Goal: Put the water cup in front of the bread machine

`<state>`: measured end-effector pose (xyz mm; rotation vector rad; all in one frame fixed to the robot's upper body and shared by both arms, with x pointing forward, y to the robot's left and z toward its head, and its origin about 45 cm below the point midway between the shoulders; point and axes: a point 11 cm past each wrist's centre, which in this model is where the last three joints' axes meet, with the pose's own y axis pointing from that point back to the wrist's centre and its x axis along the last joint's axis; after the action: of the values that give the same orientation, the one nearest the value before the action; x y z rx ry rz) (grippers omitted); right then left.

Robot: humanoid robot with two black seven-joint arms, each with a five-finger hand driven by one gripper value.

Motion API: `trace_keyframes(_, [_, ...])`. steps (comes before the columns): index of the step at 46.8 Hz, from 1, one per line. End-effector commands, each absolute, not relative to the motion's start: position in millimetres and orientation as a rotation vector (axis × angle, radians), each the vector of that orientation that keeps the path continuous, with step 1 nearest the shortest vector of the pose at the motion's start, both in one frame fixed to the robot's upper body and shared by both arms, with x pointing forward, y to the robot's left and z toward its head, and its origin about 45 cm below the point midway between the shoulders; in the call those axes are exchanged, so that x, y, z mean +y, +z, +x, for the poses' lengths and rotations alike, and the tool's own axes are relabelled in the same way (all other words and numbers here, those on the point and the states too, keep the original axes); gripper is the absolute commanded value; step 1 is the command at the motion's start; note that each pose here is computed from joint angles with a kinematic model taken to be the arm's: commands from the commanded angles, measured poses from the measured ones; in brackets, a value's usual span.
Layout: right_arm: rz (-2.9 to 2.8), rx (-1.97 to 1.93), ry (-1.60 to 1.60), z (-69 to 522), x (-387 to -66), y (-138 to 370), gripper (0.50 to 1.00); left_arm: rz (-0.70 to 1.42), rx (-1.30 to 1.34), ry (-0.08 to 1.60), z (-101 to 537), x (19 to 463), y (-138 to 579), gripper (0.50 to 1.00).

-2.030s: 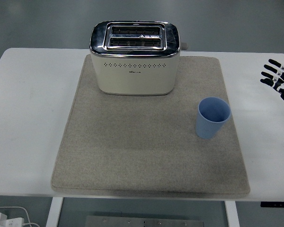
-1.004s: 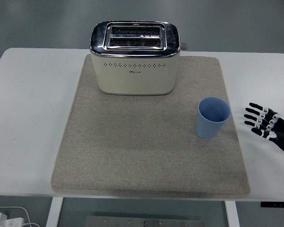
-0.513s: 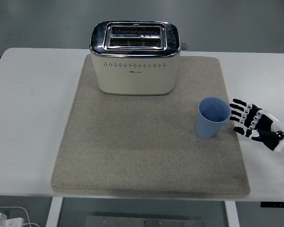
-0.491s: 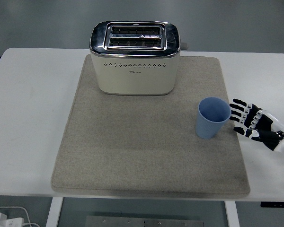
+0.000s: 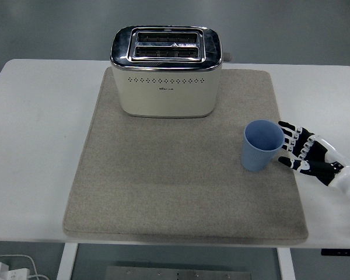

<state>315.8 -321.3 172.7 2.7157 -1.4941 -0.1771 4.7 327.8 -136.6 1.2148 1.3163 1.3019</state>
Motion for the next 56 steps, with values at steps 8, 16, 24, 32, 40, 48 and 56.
trace_keyframes(8, [2.725,-1.498,-0.169,316,-315,175,0.921,1.217,1.314,1.3,5,328,-137,1.0])
trace_keyframes(16, [2.731,-1.475,-0.139,314,-307,174,0.921,1.216,1.313,1.3,5,328,-137,1.0])
trace_keyframes(24, [2.74,-1.478,-0.145,313,-296,170,0.921,1.216,1.313,1.3,5,328,-137,1.0])
trace_keyframes(32, [2.753,-1.467,-0.127,312,-286,170,0.921,1.216,1.313,1.3,5,328,-137,1.0])
trace_keyframes(40, [2.762,-1.466,-0.127,312,-275,166,0.921,1.215,1.314,1.299,6,328,-137,1.0])
trace_keyframes(48, [2.777,-1.456,-0.121,312,-265,165,0.921,1.215,1.314,1.299,6,328,-137,1.0])
trace_keyframes(56, [2.782,-1.46,-0.12,313,-262,165,0.921,1.215,1.314,1.299,6,328,-137,1.0])
